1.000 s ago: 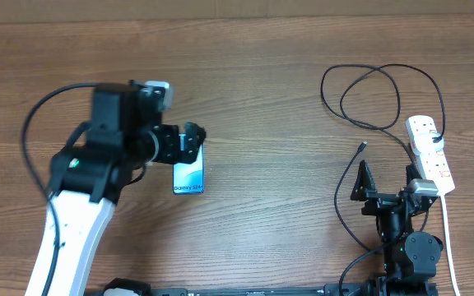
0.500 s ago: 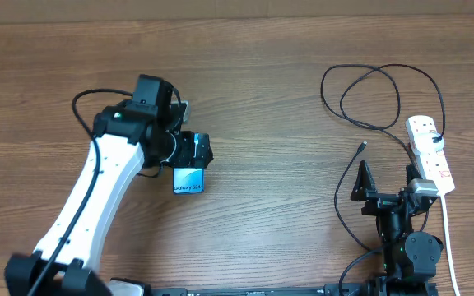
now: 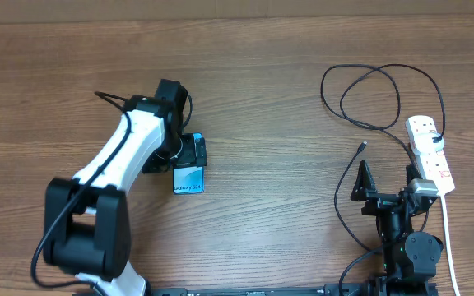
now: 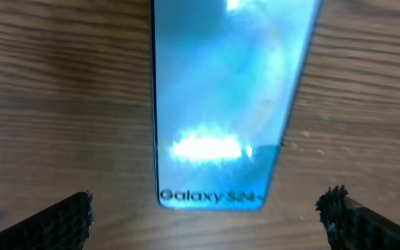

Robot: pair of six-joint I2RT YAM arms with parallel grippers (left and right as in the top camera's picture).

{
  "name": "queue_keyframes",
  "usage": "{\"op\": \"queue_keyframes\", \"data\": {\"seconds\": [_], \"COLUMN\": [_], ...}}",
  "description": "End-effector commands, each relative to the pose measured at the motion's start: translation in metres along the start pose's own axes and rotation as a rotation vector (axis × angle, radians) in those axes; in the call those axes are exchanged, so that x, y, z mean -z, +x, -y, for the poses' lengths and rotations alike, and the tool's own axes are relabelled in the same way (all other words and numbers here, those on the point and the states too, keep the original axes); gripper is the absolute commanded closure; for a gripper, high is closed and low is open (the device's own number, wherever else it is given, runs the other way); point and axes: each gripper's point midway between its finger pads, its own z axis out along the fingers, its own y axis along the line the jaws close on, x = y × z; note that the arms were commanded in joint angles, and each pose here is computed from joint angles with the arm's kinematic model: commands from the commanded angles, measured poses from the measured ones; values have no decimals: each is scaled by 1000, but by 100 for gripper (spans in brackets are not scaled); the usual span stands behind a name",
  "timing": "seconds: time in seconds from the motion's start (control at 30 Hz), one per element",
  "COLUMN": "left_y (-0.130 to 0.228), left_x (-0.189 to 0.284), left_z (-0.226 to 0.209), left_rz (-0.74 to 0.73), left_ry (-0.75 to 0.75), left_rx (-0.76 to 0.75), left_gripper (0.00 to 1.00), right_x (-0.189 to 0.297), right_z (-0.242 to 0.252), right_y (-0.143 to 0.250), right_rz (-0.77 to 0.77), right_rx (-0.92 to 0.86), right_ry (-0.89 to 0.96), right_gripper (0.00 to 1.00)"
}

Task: Plug charger to phone and switch on socket
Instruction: 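Move the left gripper over the blue phone on the table, then lower the left gripper and grasp the phone's top edge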

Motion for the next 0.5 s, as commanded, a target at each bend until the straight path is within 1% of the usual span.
{"op": "queue_keyframes", "data": {"seconds": [0.0,0.17,0.47], "left_y": [-6,-8,-19], "left_x": [-15,-27,-28], "left_z": [-1,0,4], "left_rz": [-26,-41,5], "left_ry": [-25,-31,-11], "left_rx": [21,21,19], "left_gripper": [1,1,0], "right_x": [0,0,0], "right_z": [0,0,0], "right_y": [1,1,1], "right_rz": [7,7,7], "right_rx": [4,4,4], "right_ry": [0,0,0], "right_gripper": [0,0,0]}}
